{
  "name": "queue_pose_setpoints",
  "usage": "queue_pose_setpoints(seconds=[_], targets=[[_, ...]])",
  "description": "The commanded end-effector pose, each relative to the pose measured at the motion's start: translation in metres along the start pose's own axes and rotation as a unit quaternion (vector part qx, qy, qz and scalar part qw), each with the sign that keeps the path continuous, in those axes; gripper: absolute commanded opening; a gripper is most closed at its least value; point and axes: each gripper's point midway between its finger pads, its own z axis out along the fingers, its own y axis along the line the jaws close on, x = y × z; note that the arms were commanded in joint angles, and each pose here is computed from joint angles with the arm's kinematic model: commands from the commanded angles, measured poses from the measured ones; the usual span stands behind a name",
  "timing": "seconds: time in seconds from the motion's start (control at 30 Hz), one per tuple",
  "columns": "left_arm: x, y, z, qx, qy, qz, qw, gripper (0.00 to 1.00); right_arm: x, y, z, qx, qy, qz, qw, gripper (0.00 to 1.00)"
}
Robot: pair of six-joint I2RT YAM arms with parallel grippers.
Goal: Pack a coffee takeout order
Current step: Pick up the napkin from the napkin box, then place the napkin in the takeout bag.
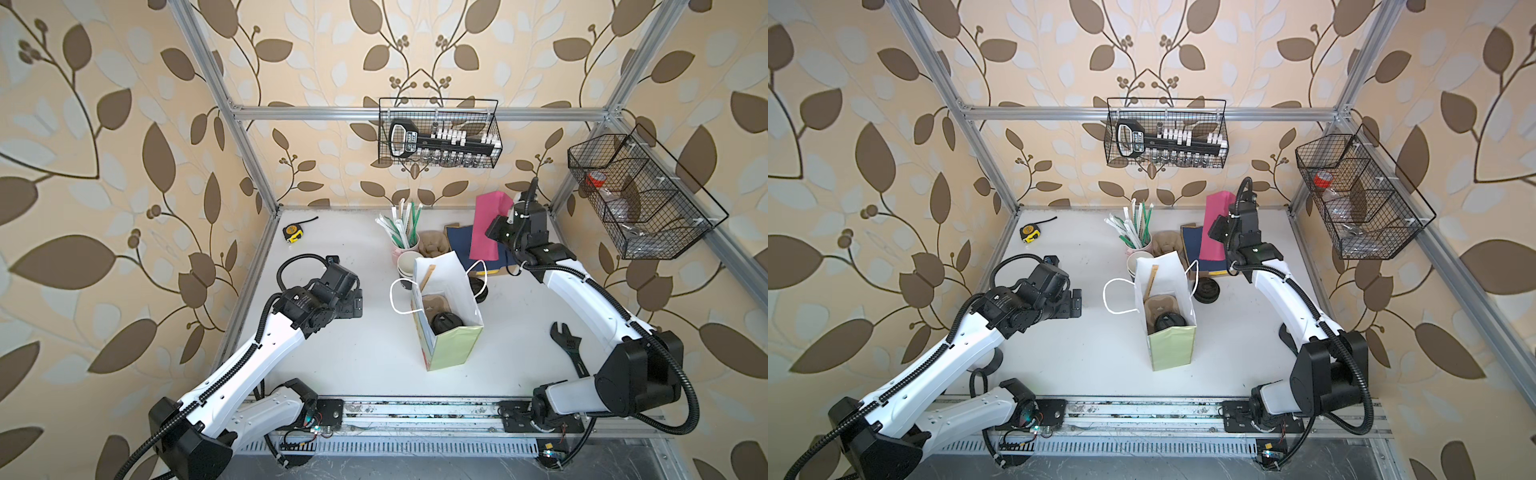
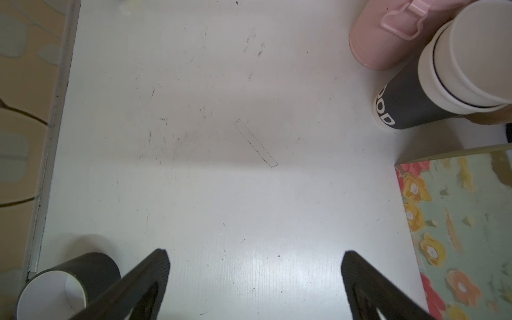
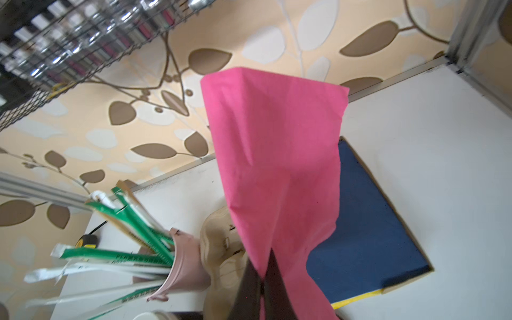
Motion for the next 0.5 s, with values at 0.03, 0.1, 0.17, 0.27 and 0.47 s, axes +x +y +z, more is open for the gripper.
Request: queue_pose_setpoints(seconds=[0.03,0.1,0.17,0.27,0.47], targets=[[-0.002,0.005,0.000,-0.010,-0.006,-0.005,1.000,0.99,-0.028,0.024,-0.047,-0.007,-0.069,-0.015,0.997,0.00],[-0.002,0.006,-0.002,-0.011,-0.006,-0.006,1.000,0.99,-0.044,0.018,-0.066,-0.012,-0.085,0.016,0.996,0.00],[-0.002,0.006,-0.003,-0.008,-0.009,-0.008,1.000,0.99,-0.057,0.014,-0.088,-0.018,-0.113,0.033,0.993,0.00],[-0.003,0.005,-0.004,-0.003,-0.012,-0.008,1.000,0.99,-0.072,0.028,-0.120,-0.056,-0.138,0.039,0.988,0.00],[-0.002,0.005,-0.005,-0.001,-0.010,-0.009,1.000,0.99,-0.084,0.073,-0.186,-0.155,-0.153,0.017,0.976,0.00]])
